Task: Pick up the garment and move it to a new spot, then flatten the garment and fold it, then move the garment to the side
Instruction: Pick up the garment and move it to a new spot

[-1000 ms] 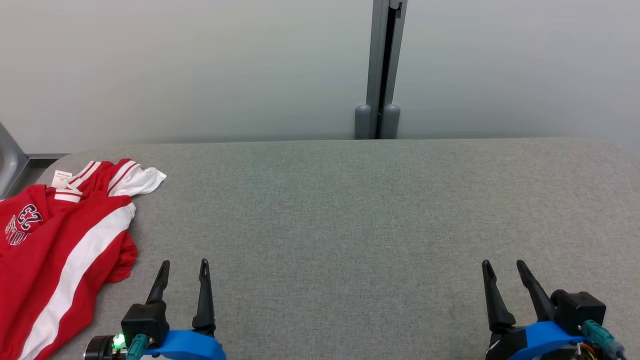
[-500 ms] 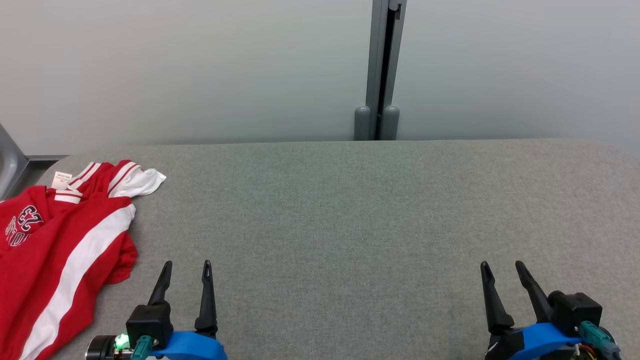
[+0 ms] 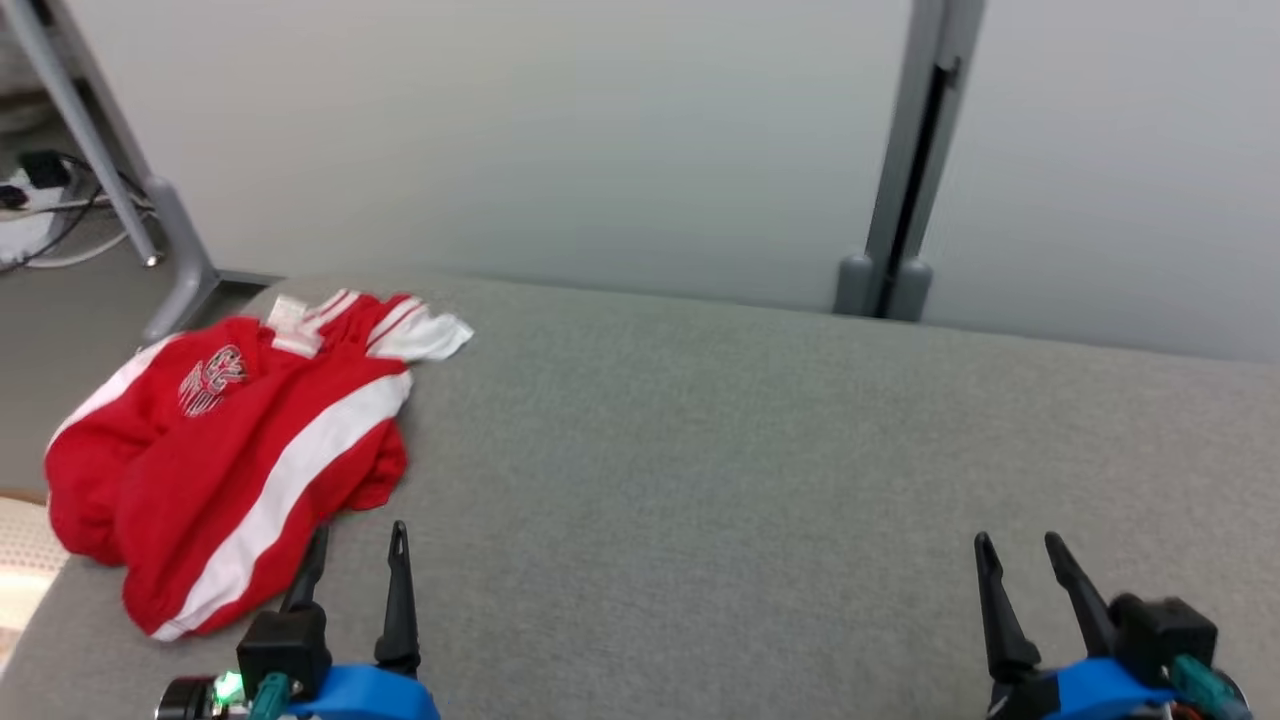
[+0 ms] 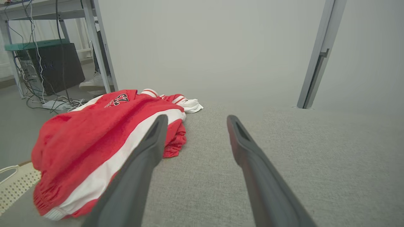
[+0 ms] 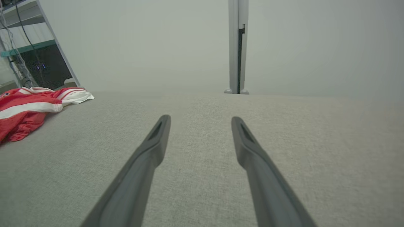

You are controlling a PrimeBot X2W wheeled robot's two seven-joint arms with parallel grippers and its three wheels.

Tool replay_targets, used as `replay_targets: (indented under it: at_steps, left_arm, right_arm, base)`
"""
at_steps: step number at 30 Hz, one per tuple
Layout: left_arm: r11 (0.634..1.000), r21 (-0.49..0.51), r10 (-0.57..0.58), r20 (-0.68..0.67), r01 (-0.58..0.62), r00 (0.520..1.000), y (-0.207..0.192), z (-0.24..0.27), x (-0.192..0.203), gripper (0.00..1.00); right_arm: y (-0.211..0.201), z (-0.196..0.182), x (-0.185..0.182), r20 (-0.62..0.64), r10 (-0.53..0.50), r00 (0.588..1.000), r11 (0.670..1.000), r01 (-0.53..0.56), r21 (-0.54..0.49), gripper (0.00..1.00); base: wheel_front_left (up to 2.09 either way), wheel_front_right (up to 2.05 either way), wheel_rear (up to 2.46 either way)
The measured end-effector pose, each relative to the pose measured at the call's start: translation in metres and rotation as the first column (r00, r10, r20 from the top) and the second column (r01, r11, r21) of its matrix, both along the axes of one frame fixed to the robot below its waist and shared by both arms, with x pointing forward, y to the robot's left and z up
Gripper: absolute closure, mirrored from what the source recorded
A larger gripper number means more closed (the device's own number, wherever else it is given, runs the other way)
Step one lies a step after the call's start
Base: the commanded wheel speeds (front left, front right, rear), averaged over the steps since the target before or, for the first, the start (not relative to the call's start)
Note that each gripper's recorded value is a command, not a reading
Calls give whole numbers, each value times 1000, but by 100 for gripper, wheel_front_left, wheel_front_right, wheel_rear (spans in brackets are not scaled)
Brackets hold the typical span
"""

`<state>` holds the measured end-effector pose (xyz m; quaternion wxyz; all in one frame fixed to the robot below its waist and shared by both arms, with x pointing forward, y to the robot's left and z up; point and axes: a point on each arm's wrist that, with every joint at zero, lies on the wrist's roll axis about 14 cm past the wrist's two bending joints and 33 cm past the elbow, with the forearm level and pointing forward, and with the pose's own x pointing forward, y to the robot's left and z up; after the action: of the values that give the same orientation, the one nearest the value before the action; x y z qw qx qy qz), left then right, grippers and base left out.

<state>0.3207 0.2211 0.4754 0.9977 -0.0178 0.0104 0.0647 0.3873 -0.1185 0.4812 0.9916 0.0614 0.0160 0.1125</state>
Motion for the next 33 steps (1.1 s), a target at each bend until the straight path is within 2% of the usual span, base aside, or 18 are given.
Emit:
replay_targets:
  at_steps: [10, 17, 22, 29, 33]
  left_arm:
    - [973, 3, 232, -5, -232, 973, 65, -2, -58, 0]
    - [940, 5, 341, -30, -341, 940, 91, -8, -92, 0]
    - [929, 8, 370, -40, -370, 928, 97, -10, -98, 0]
    - [933, 3, 361, -43, -361, 932, 94, -10, -97, 0]
    - [932, -47, 359, -40, -361, 933, 95, -4, -89, 0]
  right_arm:
    - [75, 3, 16, 6, 206, 979, 978, -206, -16, 0]
    - [115, -3, 19, -8, 310, 951, 951, -310, -12, 0]
    - [128, -8, 21, -21, 340, 940, 940, -340, -5, 0]
    - [125, -11, 21, -31, 332, 943, 943, -332, 0, 0]
    - [120, -14, 22, -37, 319, 947, 948, -319, 5, 0]
  base:
    - [0, 0, 0]
    - [0, 0, 0]
    - [0, 0, 0]
    - [0, 0, 0]
    - [0, 0, 0]
